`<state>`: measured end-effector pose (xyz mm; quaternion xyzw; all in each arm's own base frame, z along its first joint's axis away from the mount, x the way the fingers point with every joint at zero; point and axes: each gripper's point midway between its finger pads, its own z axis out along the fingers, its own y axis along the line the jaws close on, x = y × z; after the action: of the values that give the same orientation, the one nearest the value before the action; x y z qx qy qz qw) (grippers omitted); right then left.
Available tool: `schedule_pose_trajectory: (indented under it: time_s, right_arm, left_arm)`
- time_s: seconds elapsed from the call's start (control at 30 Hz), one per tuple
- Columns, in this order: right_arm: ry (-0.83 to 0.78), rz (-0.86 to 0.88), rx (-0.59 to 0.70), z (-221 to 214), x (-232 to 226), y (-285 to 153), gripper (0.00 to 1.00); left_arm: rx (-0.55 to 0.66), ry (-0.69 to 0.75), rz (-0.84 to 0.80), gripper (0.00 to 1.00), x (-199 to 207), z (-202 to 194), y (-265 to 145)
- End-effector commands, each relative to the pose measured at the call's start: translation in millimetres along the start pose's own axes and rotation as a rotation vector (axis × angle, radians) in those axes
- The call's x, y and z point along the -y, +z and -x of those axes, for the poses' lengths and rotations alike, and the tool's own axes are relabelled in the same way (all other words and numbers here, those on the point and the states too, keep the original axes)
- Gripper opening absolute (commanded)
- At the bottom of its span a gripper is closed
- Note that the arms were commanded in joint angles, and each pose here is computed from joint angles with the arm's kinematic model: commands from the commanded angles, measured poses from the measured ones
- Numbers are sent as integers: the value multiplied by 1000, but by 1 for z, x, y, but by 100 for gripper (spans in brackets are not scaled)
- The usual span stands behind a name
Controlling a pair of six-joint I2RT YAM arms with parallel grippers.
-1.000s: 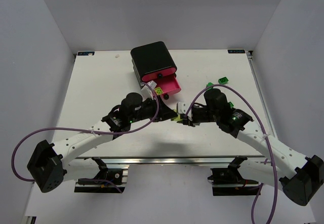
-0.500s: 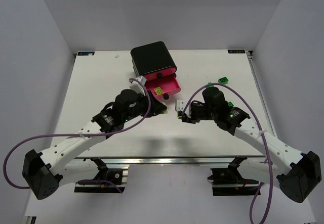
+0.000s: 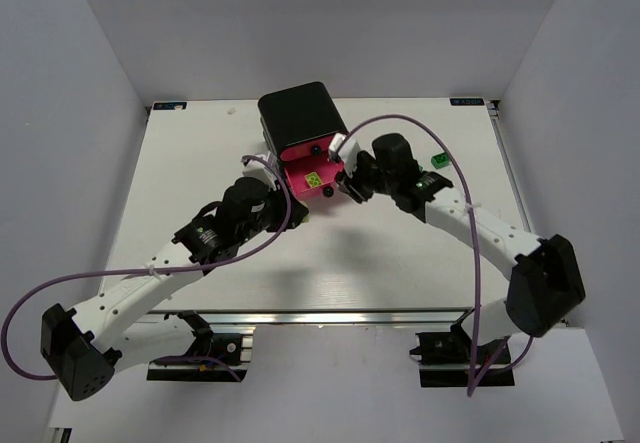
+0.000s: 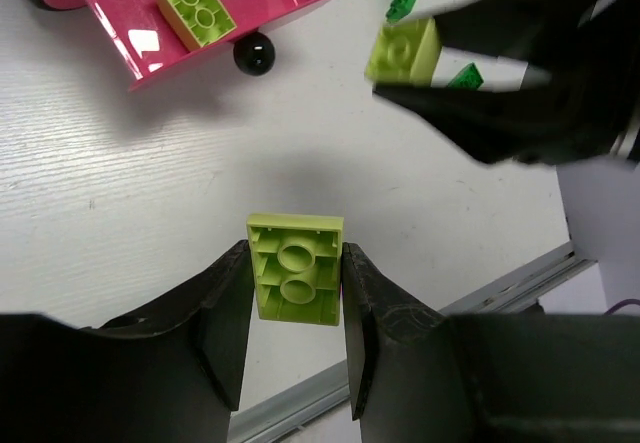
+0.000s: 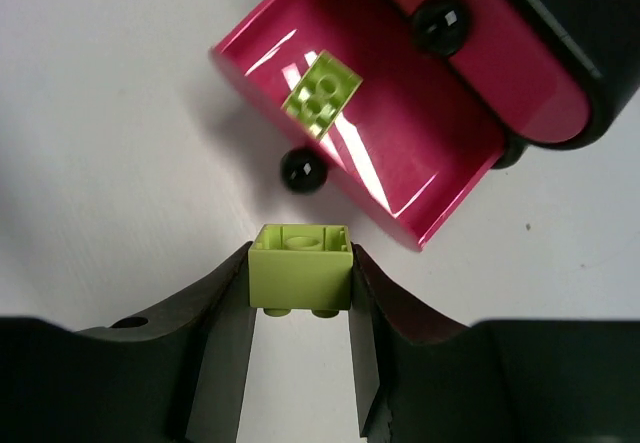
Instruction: Sort the legos into containers by color
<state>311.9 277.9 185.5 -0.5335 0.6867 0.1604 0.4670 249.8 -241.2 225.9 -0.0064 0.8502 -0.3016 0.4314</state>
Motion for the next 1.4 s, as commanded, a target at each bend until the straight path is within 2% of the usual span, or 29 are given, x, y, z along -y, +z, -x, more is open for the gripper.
schedule_pose_trajectory:
  time_s: [0.0, 0.03, 0.13, 0.27, 0.33, 0.5, 0.53, 0.6, 0.63, 0.67, 0.8, 0.93, 1.0, 1.07, 1.1, 1.13, 1.17, 1.2, 1.23, 1.27, 1.3, 1.33, 1.37]
  right_arm:
    - [155, -110, 77, 43, 36, 11, 0]
    - [182, -123, 99, 57, 44, 11, 0]
    - [229, -133, 77, 57, 54, 29, 0]
    - [306, -106, 9, 39, 56, 54, 0]
    - [325, -93, -3, 35, 55, 59, 3]
    - [358, -87, -38, 21, 60, 72, 20]
    - [366, -83, -49, 17, 60, 76, 27]
    - [374, -72, -48, 18, 62, 78, 34]
    - [380, -64, -59, 14, 62, 81, 44]
    - [384, -57, -59, 15, 63, 82, 48]
    - [401, -48, -53, 16, 67, 77, 56]
    - [404, -48, -31, 20, 70, 65, 58]
    - [414, -56, -27, 18, 75, 56, 58]
    - [438, -59, -3, 22, 77, 38, 52]
    - [425, -72, 55, 39, 79, 19, 44]
    - [438, -46, 59, 32, 68, 12, 37]
    - [440, -64, 103, 34, 67, -10, 13]
    - [430, -74, 170, 53, 72, -26, 0]
    - [468, -32, 161, 37, 54, -30, 0]
    - [473, -48, 182, 33, 56, -43, 0]
    - [446, -67, 246, 46, 52, -67, 0]
    - [470, -79, 256, 29, 46, -70, 0]
    - [454, -81, 287, 30, 41, -79, 0]
  left_arm:
    - [44, 26, 4, 0, -6, 6, -8]
    - [46, 35, 4, 0, -8, 5, -8]
    - [63, 50, -10, 0, -7, 6, -11]
    - [82, 66, -28, 0, -7, 7, -12]
    - [96, 72, -36, 0, -6, 10, -13]
    - [107, 91, -28, 0, -8, 12, -12]
    - [107, 91, -26, 0, -8, 12, -11]
    - [113, 98, -22, 0, -8, 14, -11]
    - [114, 101, -21, 0, -8, 14, -9]
    - [119, 102, -21, 0, -8, 15, -8]
    - [133, 123, -10, 0, -7, 20, -2]
    - [129, 147, 6, 0, -4, 25, 11]
    - [112, 162, 19, 0, -5, 23, 20]
    - [127, 173, 21, 0, -1, 29, 25]
    - [126, 178, 28, 0, 0, 31, 30]
    - [140, 185, 32, 0, 1, 35, 34]
    - [144, 201, 36, 0, 3, 38, 39]
    - [145, 212, 41, 0, 2, 38, 42]
    - [171, 215, 38, 0, 6, 46, 45]
    - [182, 234, 40, 0, 7, 50, 49]
    - [173, 246, 51, 0, 5, 47, 57]
    - [198, 258, 49, 0, 9, 54, 61]
    - [210, 267, 50, 0, 9, 57, 64]
